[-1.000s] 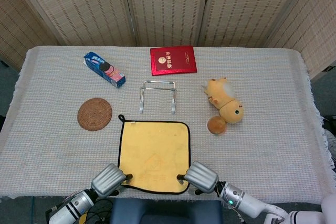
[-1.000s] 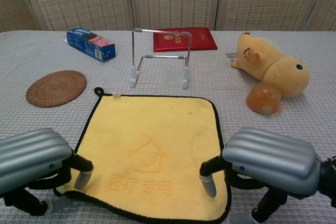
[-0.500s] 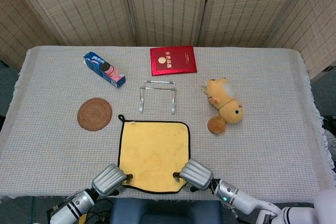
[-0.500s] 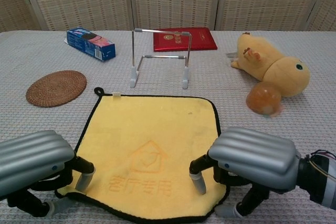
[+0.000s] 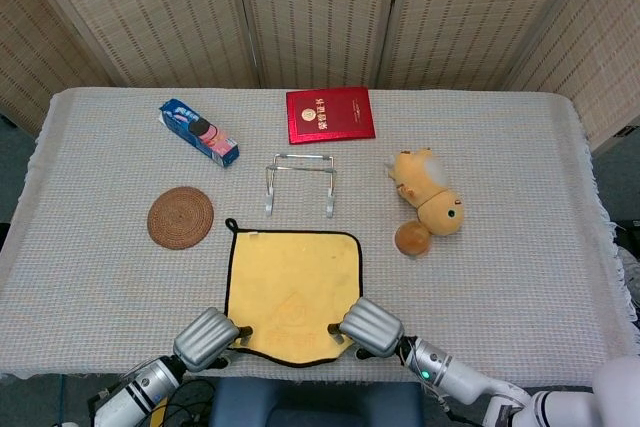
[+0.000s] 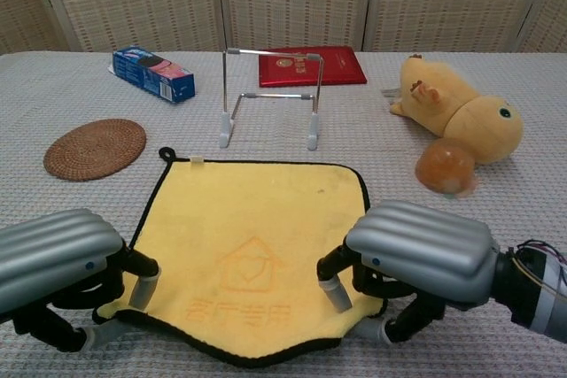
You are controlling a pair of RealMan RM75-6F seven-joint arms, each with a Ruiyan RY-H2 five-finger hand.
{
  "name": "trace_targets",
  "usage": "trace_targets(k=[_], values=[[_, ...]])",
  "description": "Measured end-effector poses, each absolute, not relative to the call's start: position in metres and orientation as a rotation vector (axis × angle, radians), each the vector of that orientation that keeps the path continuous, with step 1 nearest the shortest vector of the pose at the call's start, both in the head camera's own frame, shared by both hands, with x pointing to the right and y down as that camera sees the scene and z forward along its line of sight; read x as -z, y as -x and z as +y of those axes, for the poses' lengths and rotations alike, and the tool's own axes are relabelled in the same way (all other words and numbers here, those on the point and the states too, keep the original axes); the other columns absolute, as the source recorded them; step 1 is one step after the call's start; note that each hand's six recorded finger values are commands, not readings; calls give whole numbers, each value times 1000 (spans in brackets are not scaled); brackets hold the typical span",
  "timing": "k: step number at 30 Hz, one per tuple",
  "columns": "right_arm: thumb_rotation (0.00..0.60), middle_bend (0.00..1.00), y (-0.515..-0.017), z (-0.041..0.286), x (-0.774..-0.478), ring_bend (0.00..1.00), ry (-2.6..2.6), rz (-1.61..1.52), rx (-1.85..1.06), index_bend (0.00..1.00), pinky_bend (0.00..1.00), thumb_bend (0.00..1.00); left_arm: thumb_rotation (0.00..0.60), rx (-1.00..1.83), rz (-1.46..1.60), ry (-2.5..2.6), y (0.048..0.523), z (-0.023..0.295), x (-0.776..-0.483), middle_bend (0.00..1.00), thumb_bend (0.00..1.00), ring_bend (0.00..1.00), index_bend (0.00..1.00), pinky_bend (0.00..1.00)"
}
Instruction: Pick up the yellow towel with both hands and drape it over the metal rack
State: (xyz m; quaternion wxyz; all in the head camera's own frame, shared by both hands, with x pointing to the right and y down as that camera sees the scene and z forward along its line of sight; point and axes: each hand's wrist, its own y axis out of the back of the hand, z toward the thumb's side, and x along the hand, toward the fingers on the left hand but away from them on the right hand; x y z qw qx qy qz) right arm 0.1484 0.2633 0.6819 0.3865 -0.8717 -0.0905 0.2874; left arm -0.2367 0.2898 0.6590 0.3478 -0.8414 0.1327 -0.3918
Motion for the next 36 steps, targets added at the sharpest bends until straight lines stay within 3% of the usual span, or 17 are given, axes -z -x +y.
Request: trace_targets(k=[9,22,36], values=[[600,1000,-143,230,-658,1000,2191,-377,-694,720,1000,501,600,933,494,2267,226,242,-637,1000,467,922,678,1000],[600,1000,-140,146,-615,1000,2056,-597,-639,732,1000,501,600,890,705,2228,226,132,-603,1000,467,921,686,1000],[600,1000,-122,65,-582,1000,1905,-758,-641,739,1000,501,600,932,892,2115,233,33,-598,1000,467,919,686,1000]])
